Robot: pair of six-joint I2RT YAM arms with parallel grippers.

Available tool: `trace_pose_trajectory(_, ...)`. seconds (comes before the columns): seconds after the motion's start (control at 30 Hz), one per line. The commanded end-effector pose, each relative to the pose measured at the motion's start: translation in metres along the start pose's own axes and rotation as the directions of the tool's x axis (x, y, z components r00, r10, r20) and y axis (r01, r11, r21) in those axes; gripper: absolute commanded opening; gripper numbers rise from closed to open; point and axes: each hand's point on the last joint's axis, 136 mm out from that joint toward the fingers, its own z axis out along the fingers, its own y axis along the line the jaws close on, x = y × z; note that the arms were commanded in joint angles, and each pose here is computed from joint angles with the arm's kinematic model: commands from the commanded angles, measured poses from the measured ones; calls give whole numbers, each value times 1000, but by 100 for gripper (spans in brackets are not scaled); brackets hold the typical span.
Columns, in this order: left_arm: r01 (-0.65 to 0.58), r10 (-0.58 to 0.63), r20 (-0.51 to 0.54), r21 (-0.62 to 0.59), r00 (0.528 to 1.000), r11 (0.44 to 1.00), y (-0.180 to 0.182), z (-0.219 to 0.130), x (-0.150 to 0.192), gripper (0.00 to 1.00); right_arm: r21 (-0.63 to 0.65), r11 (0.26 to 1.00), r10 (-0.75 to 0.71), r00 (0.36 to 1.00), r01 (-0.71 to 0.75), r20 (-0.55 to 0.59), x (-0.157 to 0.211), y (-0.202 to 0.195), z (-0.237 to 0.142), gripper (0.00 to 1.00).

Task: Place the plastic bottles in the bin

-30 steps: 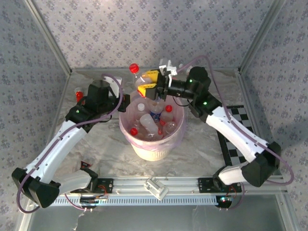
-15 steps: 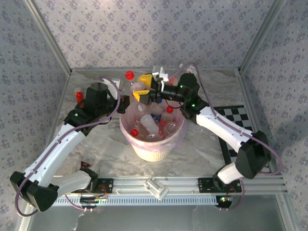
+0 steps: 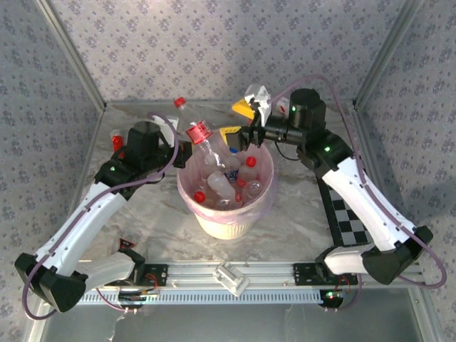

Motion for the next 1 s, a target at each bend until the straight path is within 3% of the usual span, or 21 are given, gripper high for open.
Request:
trace_pose_trajectory(0.0,-20,21,-7,69,1000,997,-18,-4,-7,0,53,997,66,982,-58,-177,23,-13,2,76)
trace_pose_trajectory(0.27,-47,48,-3,88,999,995,-22,-6,-7,0,89,941,339,904,-327,-260,25,-40,35,72)
trace_pose_trajectory(0.77,-55,56,-3,96,998,994,-23,-7,-5,0,119,921,383,812,-370,-440,88,-42,78,69)
trace_pose_trajectory(0.97,-55,55,-2,93,998,994,-23,-7,-6,0,111,926,369,809,-360,-458,93,-42,85,54)
